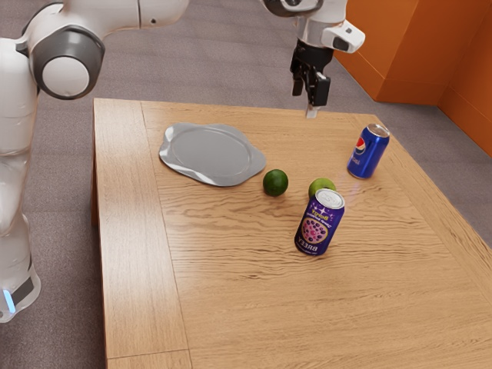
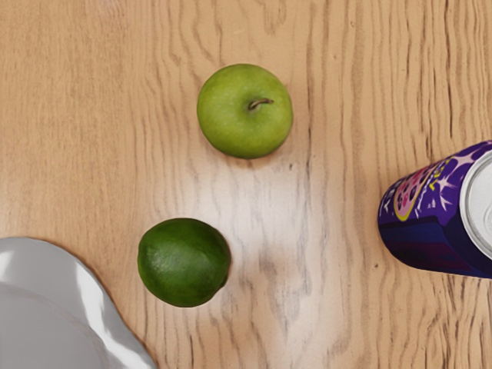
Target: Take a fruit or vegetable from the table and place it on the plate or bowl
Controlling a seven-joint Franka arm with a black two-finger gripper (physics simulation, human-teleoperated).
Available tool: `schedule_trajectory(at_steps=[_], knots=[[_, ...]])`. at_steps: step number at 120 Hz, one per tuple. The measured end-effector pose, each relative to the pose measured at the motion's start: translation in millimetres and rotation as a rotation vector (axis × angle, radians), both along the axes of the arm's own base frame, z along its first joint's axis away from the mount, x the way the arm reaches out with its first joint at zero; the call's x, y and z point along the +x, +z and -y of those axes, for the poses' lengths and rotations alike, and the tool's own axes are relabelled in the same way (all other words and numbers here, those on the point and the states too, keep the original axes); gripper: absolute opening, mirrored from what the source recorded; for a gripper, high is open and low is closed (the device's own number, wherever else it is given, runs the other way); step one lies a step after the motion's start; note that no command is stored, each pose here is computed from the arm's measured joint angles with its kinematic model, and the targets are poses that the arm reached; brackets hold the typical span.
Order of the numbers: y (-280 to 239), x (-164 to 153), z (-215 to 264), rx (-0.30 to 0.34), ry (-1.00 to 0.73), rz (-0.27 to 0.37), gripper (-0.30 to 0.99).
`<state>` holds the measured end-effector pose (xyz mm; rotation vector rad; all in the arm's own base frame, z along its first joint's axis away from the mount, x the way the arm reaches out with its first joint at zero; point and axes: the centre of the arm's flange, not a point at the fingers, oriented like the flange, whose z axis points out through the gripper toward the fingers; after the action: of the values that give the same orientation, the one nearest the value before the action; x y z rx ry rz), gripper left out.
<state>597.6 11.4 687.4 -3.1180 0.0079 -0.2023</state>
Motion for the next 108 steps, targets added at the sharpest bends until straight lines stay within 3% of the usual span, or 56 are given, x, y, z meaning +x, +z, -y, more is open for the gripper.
schedule_trajectory(at_steps=[49, 92, 108], knots=[[13, -18, -10, -0.008, -0.01, -0.033, 0.69], [16, -38, -15, 0.039, -0.217, -0.111, 0.69], [-4, -33, -12, 0.03, -0.3, -0.135, 0.69]])
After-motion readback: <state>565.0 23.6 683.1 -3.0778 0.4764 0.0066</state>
